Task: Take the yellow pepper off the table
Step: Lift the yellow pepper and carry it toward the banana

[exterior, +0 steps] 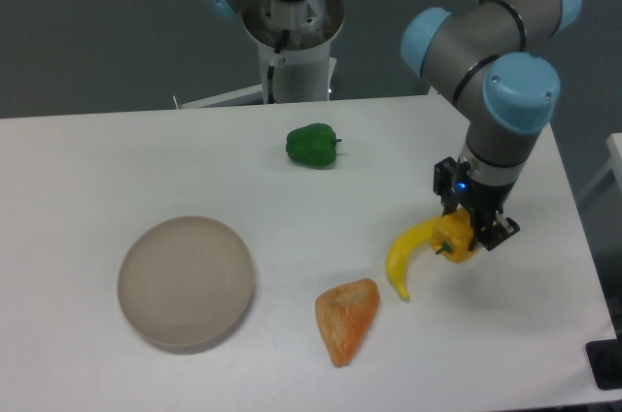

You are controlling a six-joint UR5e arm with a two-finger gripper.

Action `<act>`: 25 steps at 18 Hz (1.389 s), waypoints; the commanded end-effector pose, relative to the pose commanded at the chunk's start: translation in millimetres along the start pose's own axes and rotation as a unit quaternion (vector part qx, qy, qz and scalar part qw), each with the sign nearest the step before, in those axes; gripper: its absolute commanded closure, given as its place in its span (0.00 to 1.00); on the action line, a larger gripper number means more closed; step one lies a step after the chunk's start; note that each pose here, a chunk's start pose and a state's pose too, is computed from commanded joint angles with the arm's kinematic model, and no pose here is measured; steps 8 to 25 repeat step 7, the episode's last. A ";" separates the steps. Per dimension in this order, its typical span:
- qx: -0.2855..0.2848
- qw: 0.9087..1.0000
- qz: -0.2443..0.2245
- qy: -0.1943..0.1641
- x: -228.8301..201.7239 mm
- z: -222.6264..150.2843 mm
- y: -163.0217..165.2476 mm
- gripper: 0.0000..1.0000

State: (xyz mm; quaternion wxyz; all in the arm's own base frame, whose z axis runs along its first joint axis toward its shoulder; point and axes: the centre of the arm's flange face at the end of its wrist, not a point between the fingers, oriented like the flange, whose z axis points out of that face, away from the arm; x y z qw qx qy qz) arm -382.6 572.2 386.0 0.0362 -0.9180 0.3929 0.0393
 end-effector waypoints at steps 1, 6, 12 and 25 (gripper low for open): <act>-0.001 1.000 0.001 0.002 0.8 1.0 -0.7 0.75; -0.004 1.000 0.005 0.002 0.7 0.3 -1.3 0.74; -0.004 1.000 0.005 0.002 0.7 0.3 -1.3 0.75; -0.004 1.000 0.005 0.002 0.7 0.3 -1.3 0.75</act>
